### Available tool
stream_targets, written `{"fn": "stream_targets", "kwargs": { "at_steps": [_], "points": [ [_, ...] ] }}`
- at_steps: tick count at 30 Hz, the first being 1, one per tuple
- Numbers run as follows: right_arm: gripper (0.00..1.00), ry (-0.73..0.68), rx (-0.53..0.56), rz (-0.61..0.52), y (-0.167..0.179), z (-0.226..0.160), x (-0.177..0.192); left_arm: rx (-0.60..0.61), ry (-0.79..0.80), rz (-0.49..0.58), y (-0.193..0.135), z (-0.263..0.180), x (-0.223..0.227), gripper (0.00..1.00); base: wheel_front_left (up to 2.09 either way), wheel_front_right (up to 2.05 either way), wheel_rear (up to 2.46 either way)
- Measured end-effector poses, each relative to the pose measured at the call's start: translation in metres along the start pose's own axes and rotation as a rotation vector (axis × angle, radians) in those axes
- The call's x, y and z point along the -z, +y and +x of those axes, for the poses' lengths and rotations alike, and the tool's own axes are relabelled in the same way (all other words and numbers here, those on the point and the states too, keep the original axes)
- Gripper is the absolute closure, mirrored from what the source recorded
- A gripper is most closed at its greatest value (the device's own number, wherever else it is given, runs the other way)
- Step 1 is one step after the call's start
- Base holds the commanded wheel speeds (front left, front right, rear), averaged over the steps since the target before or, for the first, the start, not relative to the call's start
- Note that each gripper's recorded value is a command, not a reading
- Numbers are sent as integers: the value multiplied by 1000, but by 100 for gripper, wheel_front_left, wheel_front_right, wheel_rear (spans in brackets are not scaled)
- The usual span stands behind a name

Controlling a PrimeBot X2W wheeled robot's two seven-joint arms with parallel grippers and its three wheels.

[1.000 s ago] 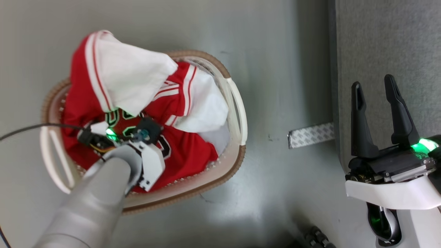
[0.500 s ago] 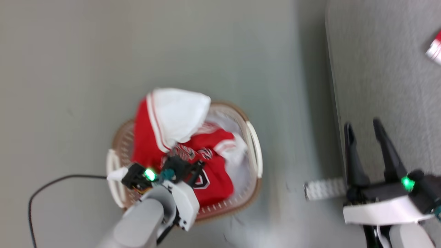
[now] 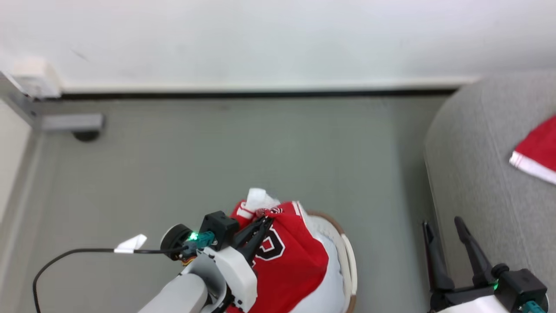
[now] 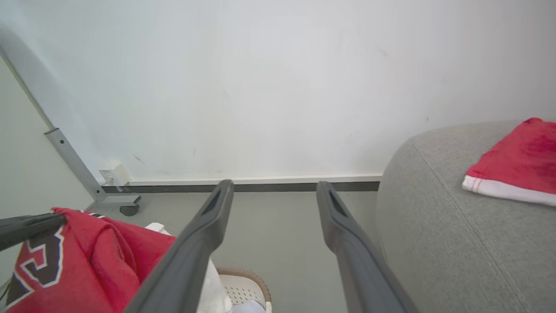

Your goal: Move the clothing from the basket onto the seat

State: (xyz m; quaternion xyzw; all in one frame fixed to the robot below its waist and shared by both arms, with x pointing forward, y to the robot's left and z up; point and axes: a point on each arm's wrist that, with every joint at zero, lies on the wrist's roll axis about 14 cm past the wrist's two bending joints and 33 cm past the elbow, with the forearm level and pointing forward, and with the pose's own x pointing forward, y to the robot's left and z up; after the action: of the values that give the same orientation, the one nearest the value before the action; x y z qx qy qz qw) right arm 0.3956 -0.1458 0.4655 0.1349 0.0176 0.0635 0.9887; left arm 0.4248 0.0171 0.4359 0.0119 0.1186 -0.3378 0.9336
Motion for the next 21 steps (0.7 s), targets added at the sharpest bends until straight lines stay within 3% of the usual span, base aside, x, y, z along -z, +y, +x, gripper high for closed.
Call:
{"fn": "stream_targets", "kwargs": {
  "at_steps": [10, 21],
  "points": [
    [0, -33, -85, 12, 34, -26, -13, -50, -178, 72, -13, -52, -87, 100, 0, 0, 0],
    [0, -53, -133, -7, 52, -53, -17, -65, -261, 112, -30, -83, -126, 100, 0, 0, 0]
  ]
}}
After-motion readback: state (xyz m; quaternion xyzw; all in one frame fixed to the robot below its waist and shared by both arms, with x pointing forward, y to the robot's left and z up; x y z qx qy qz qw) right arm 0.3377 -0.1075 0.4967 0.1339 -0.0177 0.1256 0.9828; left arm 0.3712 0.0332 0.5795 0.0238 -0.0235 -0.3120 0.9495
